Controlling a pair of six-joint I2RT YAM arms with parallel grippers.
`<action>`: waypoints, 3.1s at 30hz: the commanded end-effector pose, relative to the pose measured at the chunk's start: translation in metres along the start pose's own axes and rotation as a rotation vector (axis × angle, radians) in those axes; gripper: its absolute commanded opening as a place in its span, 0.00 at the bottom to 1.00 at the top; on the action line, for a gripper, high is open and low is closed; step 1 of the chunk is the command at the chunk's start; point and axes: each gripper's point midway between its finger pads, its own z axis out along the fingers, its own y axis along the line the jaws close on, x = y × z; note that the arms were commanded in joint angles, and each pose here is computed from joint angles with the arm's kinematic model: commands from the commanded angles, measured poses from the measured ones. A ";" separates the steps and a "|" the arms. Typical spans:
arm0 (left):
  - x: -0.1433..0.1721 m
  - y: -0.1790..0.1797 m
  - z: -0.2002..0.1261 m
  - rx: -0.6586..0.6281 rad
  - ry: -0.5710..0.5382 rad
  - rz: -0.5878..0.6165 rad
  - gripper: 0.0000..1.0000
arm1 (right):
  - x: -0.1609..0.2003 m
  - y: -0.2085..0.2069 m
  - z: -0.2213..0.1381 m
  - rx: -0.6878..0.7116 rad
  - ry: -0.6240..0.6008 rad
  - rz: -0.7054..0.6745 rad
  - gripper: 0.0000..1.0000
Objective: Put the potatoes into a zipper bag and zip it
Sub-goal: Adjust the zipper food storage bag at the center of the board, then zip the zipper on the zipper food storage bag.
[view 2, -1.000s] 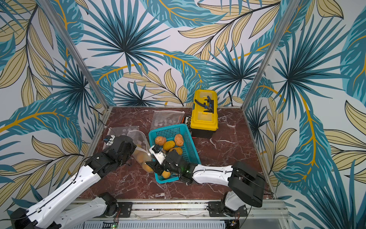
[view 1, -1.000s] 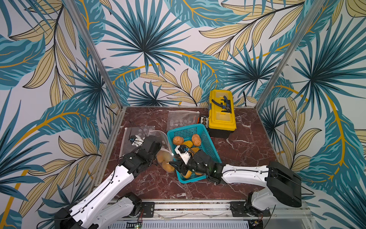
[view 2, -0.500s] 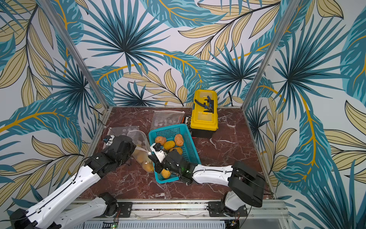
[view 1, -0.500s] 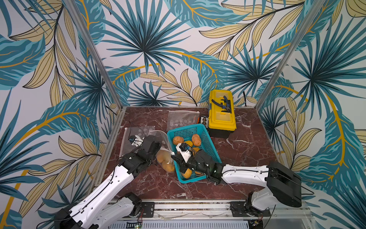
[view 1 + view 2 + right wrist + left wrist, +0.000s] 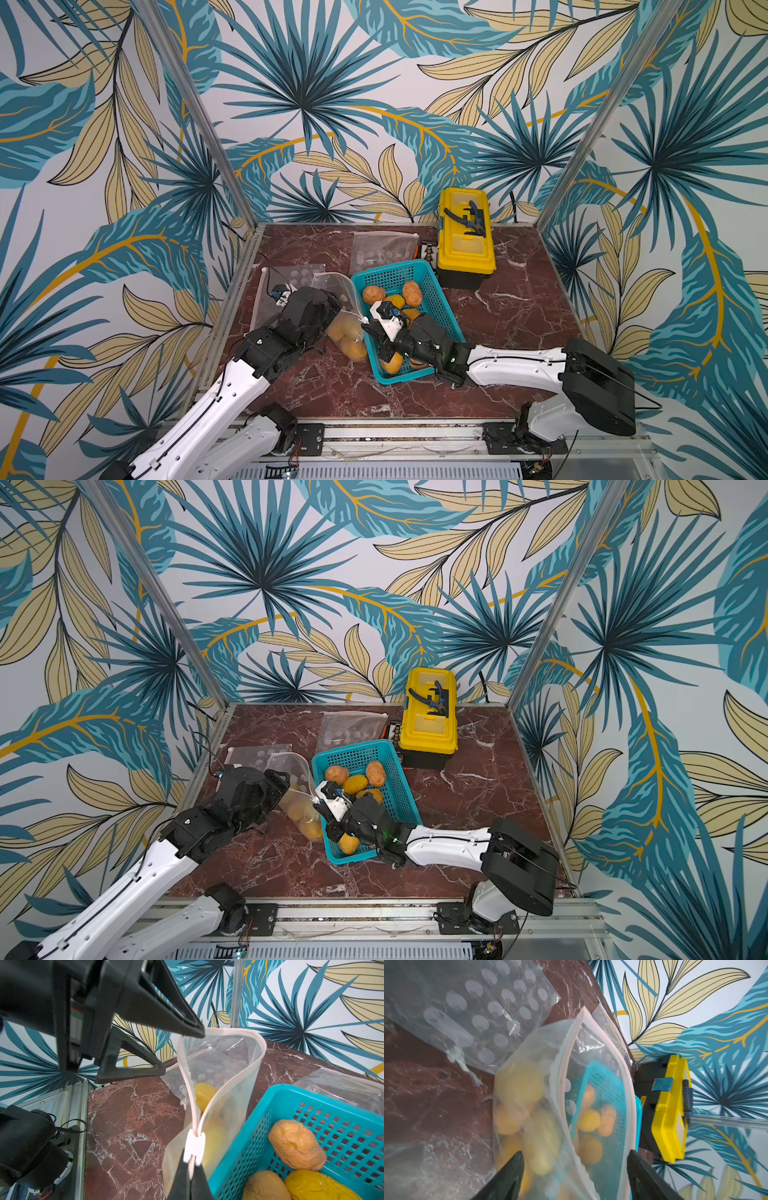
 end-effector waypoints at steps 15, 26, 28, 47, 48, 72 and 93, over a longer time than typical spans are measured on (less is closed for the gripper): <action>0.082 -0.045 -0.025 0.104 0.492 0.100 0.79 | 0.004 -0.005 -0.004 0.002 0.013 -0.124 0.00; 0.092 -0.054 -0.014 0.076 0.517 0.138 0.77 | 0.003 -0.002 -0.003 -0.018 0.004 -0.113 0.00; 0.094 -0.054 -0.011 0.068 0.522 0.140 0.73 | 0.003 -0.002 -0.003 -0.021 0.003 -0.112 0.00; 0.088 -0.054 -0.009 0.053 0.487 0.111 0.27 | 0.006 -0.015 -0.003 0.054 0.015 -0.119 0.00; 0.089 -0.055 -0.009 0.053 0.491 0.113 0.23 | 0.006 -0.015 -0.003 0.056 0.015 -0.119 0.00; 0.052 -0.047 0.026 -0.048 0.370 0.091 0.00 | -0.008 0.003 -0.025 -0.049 -0.020 -0.080 0.00; -0.032 -0.068 0.083 -0.121 0.226 0.042 0.00 | -0.011 0.000 -0.070 -0.038 -0.078 -0.063 0.00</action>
